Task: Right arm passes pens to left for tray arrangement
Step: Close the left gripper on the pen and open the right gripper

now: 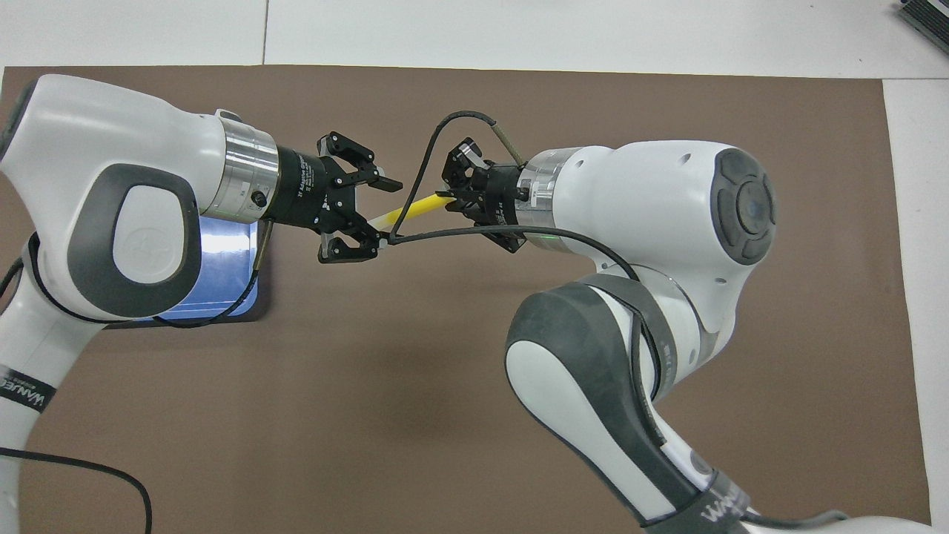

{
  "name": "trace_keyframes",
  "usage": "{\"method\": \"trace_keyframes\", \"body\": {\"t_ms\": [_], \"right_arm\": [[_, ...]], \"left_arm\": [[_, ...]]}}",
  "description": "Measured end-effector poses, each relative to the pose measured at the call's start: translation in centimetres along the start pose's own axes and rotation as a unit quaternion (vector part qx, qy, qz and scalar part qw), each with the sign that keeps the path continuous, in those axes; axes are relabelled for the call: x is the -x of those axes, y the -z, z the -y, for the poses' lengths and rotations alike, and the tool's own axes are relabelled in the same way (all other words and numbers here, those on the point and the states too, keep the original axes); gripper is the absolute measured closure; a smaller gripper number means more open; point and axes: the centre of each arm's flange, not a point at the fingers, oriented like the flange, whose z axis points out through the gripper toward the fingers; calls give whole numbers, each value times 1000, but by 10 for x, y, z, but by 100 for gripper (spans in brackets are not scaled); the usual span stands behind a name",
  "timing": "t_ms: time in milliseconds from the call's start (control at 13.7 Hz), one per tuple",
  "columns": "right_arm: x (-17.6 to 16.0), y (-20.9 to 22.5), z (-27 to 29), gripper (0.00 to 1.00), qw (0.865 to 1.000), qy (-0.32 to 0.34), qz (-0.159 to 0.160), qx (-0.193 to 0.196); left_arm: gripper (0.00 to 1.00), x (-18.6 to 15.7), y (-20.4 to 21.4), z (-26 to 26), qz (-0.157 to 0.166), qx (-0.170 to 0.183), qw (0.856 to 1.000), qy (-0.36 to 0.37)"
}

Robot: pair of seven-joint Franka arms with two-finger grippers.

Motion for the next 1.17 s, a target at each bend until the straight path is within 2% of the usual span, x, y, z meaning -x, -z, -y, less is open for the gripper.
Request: {"method": "trace_keyframes", "body": {"t_ms": [219,365,512,877,950,1023,1169], "right_arm": [[0,0,0,82,1000,0,0,0],[0,0,0,82,1000,0,0,0],[0,0,0,82,1000,0,0,0],[0,0,0,82,1000,0,0,0],[0,0,0,82,1000,0,0,0],[0,0,0,82,1000,0,0,1],[2,0,1,82,1000,0,1,-3]], "left_arm": [[32,-2,-17,7,-8,17,1000,0],[36,1,-21,11,-10,20,1000,-2],[60,0,-17,10,-11,25,1000,-2],[61,-2,-14,9,-11,28,1000,0],[65,-2,-14,9,-11,28,1000,0],[79,-2,-13,8,-11,32,999,2],[82,-3,-12,6,-10,36,999,8]]}}
